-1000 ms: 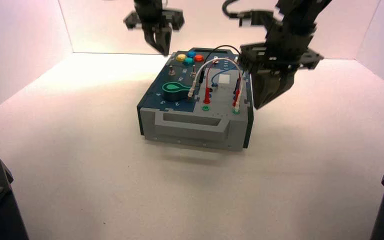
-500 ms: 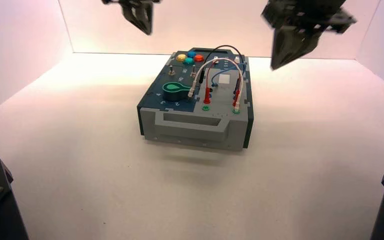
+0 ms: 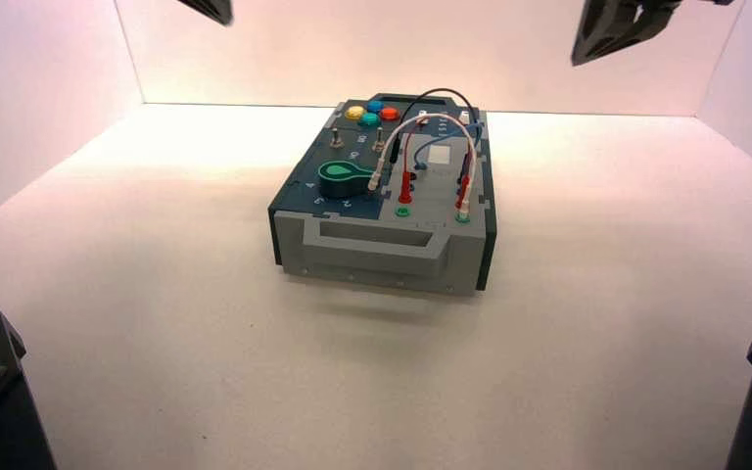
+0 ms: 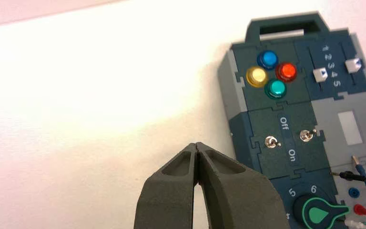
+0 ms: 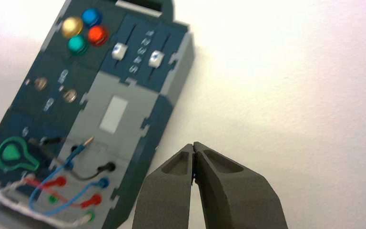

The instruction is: Rotate the box clockwise.

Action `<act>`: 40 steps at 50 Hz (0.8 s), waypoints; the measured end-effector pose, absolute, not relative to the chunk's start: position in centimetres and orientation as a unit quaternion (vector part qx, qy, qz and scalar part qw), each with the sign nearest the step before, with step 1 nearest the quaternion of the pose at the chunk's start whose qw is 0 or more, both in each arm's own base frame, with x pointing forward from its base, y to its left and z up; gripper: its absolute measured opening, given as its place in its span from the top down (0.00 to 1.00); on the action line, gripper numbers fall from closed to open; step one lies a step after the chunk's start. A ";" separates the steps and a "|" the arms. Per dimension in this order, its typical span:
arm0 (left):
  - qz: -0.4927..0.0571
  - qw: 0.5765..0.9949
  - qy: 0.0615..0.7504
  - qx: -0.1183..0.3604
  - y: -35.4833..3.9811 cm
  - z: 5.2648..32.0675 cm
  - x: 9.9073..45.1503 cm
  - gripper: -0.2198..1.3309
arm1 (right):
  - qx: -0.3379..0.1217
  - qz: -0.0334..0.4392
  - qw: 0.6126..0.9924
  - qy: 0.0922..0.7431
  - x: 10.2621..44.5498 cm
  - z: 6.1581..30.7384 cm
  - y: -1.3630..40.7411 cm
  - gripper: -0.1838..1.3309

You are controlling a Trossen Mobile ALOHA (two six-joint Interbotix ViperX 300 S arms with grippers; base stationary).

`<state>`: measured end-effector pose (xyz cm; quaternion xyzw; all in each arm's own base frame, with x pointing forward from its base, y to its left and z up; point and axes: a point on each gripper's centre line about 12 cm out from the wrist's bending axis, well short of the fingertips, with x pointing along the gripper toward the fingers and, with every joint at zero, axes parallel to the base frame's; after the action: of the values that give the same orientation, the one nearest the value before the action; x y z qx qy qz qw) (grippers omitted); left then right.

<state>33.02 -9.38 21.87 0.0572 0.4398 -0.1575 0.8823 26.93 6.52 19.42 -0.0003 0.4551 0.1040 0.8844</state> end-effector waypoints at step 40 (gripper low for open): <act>-0.086 0.946 0.310 0.034 -3.8 23.4 26.7 0.97 | 0.001 0.040 0.980 0.194 23.5 25.9 1.9 0.97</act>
<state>26.73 -3.81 23.41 0.0339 0.3099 -0.0859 0.9463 23.49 1.89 25.91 0.0006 0.1944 0.0396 0.9801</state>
